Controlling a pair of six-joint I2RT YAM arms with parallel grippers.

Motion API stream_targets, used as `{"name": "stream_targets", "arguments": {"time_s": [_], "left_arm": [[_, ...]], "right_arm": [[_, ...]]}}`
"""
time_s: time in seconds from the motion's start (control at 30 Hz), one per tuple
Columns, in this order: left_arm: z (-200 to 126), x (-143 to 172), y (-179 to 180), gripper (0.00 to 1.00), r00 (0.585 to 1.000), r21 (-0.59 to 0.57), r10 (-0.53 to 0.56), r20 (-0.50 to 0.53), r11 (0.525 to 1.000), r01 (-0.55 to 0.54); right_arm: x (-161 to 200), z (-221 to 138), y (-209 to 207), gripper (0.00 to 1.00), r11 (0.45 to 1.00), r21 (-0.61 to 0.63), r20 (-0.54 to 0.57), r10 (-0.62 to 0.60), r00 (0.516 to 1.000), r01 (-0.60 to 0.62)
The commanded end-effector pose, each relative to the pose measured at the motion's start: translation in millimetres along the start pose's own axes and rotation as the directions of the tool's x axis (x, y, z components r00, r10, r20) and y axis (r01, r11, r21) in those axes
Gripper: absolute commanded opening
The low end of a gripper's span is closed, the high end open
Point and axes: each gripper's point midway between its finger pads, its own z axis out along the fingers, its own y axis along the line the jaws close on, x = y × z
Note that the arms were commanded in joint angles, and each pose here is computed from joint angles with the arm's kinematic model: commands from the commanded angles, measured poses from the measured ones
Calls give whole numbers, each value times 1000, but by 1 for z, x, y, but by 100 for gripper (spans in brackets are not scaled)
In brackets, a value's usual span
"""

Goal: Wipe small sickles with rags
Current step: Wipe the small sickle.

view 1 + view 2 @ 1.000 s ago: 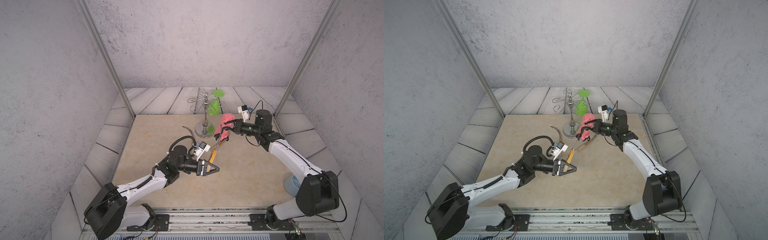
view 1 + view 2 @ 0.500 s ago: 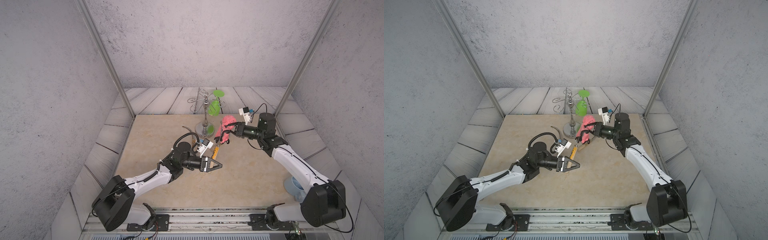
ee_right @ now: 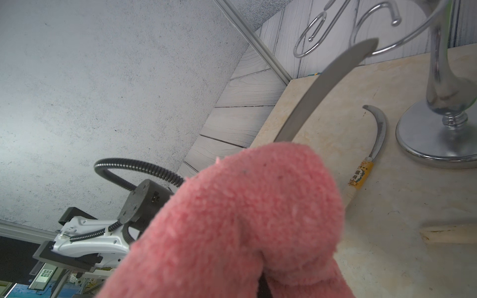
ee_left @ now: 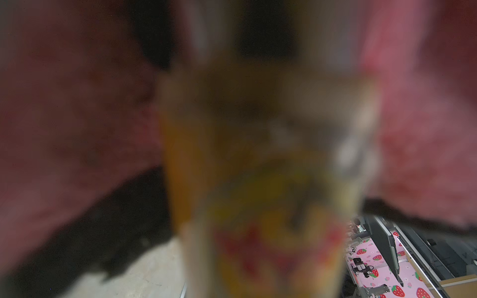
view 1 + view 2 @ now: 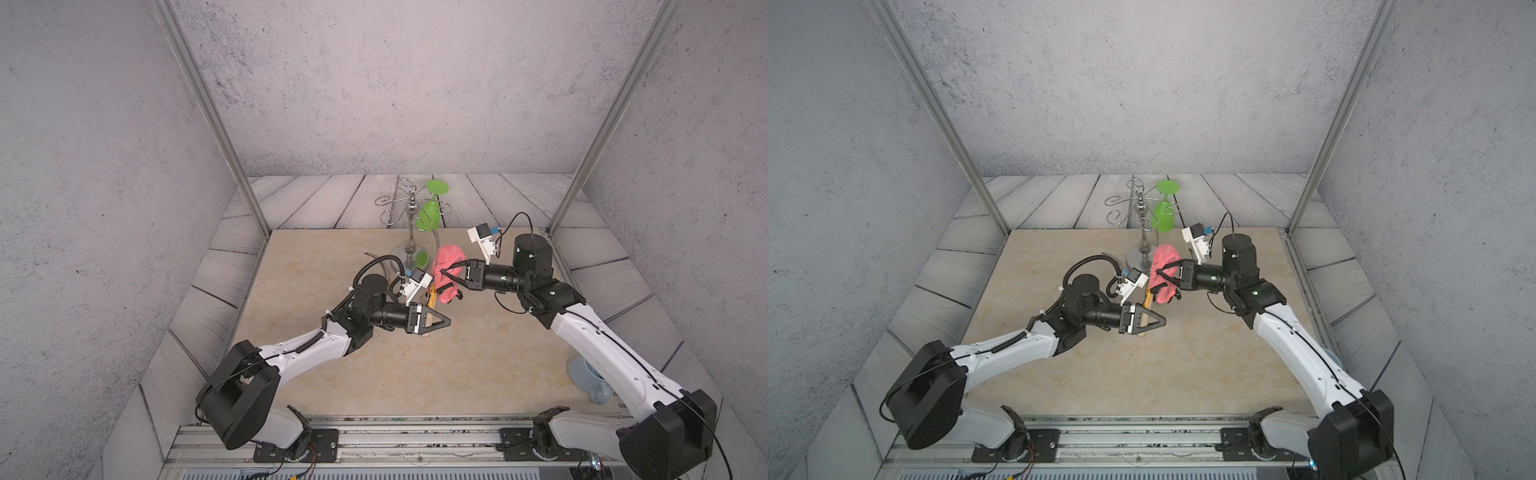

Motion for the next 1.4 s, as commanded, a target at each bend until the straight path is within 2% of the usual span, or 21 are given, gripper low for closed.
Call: {"name": "stream_targets", "arguments": {"time_s": [0.0,0.17,0.3,0.63,0.9,1.13,1.37], "left_arm": [[-6,-20,-11,0,998,17,50,31,999,-51],[-15,-16,-15,0,998,2,61,25,998,-61],[-21,-2,-23,0,998,19,45,31,999,-46],[-18,55,-49,0,998,92,47,-46,995,-43],[-10,59,-59,0,998,155,41,-51,987,-33],[4,61,-67,0,997,212,44,-68,977,-28],[15,57,-60,0,996,212,33,-77,977,-16]], "right_arm": [[17,-18,33,11,996,-32,-32,-87,996,86],[14,-45,-1,10,977,201,-17,-62,998,64],[-6,-58,-24,10,966,260,52,-23,998,9],[-65,-23,-39,10,994,112,95,-2,995,-9],[-83,-4,-45,10,999,35,86,26,996,-29],[-81,1,-47,10,999,7,64,37,997,-38],[-75,-1,-34,10,999,-33,60,32,998,-30]]}}
